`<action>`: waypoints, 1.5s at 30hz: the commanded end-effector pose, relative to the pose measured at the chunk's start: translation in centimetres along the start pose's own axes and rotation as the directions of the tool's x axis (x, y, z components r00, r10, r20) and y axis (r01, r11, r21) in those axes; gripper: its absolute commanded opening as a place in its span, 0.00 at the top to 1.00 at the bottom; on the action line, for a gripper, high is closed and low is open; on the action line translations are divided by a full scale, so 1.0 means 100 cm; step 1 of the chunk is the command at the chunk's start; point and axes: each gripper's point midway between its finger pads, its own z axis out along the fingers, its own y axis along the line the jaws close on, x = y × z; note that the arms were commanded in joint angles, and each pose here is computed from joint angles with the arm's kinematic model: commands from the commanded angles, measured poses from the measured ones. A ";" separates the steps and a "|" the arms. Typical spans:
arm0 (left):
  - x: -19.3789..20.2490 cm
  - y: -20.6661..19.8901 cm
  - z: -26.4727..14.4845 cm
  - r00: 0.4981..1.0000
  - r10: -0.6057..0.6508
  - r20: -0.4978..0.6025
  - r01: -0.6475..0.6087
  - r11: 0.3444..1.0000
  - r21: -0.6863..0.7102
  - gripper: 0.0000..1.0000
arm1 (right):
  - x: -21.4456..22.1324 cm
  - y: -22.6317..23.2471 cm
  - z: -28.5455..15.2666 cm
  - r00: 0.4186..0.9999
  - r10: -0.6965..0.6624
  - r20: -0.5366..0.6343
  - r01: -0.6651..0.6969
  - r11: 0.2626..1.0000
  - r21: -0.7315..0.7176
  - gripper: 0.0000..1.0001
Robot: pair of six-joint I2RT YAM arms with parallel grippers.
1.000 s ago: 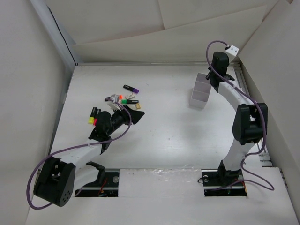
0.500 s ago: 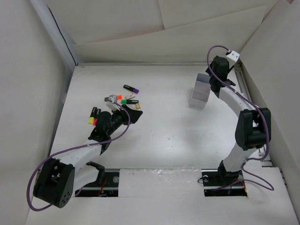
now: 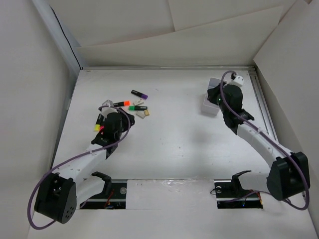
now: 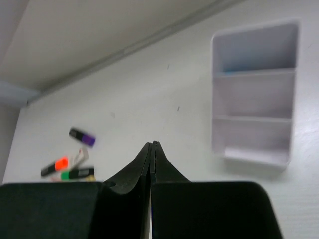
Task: Sort the stationery into containers
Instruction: Place the stationery in the storage box, then pick up the stationery from the center of the board.
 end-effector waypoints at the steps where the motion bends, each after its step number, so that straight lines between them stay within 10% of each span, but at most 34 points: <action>1: -0.021 0.033 -0.007 0.993 -0.057 0.103 0.079 0.971 -0.225 0.62 | 0.044 0.029 -0.022 0.991 0.019 -0.134 -0.038 0.989 -0.140 1.00; 15: -0.067 0.115 -0.016 0.957 -0.104 0.270 0.245 0.789 -0.564 0.55 | 0.104 0.066 -0.082 0.931 -0.164 -0.326 0.044 0.938 -0.344 0.59; 26: -0.041 0.180 0.013 0.992 -0.106 0.074 0.125 0.641 -0.758 0.51 | 0.093 0.073 -0.096 0.947 -0.169 -0.273 0.066 0.934 -0.352 0.56; 45: -0.081 0.156 0.022 0.982 -0.083 0.171 0.181 0.685 -0.706 0.47 | 0.095 0.081 -0.103 0.944 -0.186 -0.271 0.072 0.922 -0.381 0.56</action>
